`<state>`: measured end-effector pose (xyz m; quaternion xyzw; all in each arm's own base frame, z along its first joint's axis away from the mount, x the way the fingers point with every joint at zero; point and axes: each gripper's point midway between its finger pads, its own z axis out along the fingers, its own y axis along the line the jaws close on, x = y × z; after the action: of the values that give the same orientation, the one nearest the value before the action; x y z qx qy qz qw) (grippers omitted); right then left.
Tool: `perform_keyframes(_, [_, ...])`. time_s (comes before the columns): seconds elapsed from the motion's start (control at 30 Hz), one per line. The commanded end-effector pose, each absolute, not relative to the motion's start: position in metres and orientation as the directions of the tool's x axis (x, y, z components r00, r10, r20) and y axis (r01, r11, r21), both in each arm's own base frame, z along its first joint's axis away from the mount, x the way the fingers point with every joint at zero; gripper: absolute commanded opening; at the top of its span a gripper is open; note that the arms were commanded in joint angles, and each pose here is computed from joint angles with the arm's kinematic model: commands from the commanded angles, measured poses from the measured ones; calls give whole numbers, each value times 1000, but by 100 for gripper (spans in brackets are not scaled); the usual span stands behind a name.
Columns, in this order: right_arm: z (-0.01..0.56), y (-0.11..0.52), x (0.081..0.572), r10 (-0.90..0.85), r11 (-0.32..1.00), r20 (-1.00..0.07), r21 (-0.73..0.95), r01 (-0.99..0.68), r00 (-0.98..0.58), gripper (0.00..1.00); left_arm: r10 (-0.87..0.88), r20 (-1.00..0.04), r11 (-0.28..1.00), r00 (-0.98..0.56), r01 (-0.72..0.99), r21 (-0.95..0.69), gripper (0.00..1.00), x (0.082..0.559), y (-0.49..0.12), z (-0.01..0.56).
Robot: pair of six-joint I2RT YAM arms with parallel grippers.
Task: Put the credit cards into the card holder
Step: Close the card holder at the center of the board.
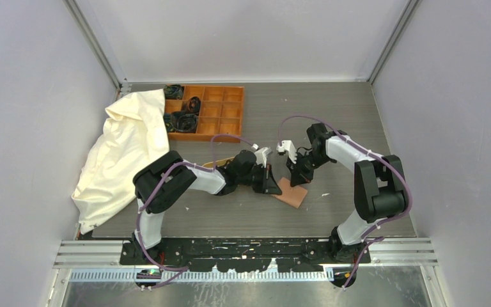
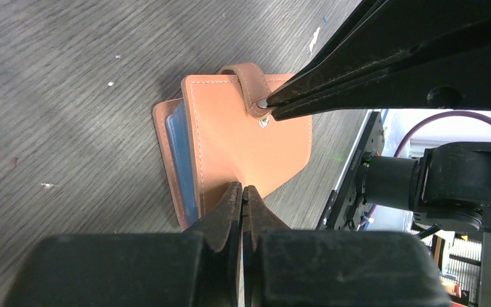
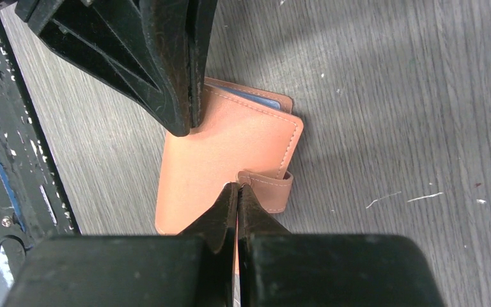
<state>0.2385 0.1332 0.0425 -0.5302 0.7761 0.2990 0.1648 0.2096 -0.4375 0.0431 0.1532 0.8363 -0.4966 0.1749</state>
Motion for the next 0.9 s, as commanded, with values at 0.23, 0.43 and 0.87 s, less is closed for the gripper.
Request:
perform_keyframes(0.23, [46,131,234,-756,193,-595,197,-961,-273,1,78,-479,393,-874,469,-791,0,210,-457,64])
perform_keyframes(0.43, [43,128,224,-765,157,-597,188,-970,-240,1,76,-491,379,-868,480,-791,0,211,-464,69])
perform_keyframes(0.87, [37,127,210,-788,99,-591,158,-982,-175,1,107,-456,463,-884,450,-764,0,214,-466,29])
